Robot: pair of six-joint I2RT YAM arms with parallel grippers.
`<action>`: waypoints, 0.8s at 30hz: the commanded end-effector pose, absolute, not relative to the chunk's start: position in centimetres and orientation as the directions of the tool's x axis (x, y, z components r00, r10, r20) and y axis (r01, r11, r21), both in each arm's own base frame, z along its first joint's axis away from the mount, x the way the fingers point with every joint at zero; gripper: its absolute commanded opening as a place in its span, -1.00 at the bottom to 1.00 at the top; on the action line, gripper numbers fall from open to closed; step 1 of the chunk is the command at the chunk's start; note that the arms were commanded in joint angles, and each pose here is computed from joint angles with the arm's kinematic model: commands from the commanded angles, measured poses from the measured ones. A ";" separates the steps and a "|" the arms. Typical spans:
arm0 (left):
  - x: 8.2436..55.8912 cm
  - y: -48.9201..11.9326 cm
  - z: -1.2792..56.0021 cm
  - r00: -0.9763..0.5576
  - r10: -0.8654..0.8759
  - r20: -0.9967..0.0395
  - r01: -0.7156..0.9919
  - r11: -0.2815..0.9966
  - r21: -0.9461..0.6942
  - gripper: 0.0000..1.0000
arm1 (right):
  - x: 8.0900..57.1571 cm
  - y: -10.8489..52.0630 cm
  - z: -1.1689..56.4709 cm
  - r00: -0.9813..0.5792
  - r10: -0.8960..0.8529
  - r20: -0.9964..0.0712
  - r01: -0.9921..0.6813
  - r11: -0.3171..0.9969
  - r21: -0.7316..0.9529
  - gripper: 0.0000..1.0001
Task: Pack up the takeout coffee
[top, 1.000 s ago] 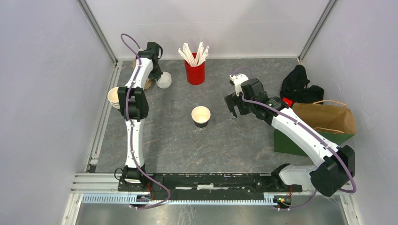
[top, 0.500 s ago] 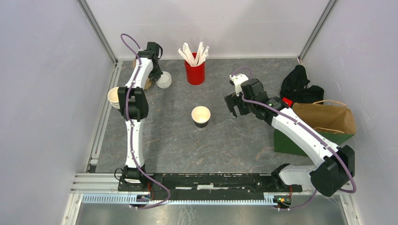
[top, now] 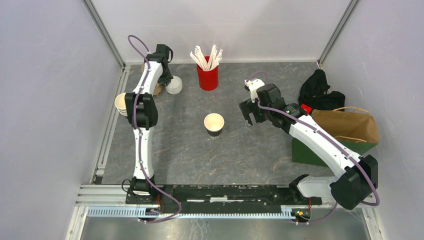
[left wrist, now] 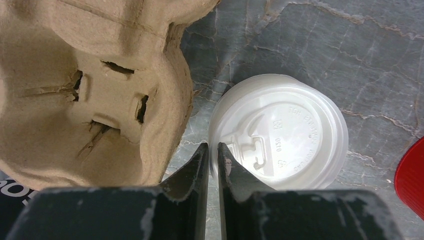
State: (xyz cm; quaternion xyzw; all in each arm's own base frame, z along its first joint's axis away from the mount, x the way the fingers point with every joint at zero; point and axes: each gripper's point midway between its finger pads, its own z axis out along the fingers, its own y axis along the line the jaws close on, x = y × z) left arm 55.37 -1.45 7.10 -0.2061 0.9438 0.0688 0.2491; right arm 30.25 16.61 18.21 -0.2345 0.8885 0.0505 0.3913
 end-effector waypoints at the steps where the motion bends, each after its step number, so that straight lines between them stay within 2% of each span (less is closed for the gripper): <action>1: 55.2 -0.4 10.6 -0.774 -0.311 -0.552 -0.401 0.915 0.046 -0.60 | 30.7 16.8 19.3 -0.552 -0.370 -0.748 -0.453 0.885 -0.103 0.96; 13: 55.0 -0.3 11.1 -0.775 -0.305 -0.554 -0.396 0.917 0.049 -0.49 | 30.7 16.8 19.3 -0.552 -0.368 -0.748 -0.453 0.886 -0.102 0.96; 24: 55.0 -0.4 11.6 -0.772 -0.301 -0.560 -0.391 0.919 0.046 -0.51 | 30.7 16.9 19.2 -0.554 -0.368 -0.747 -0.454 0.885 -0.099 0.96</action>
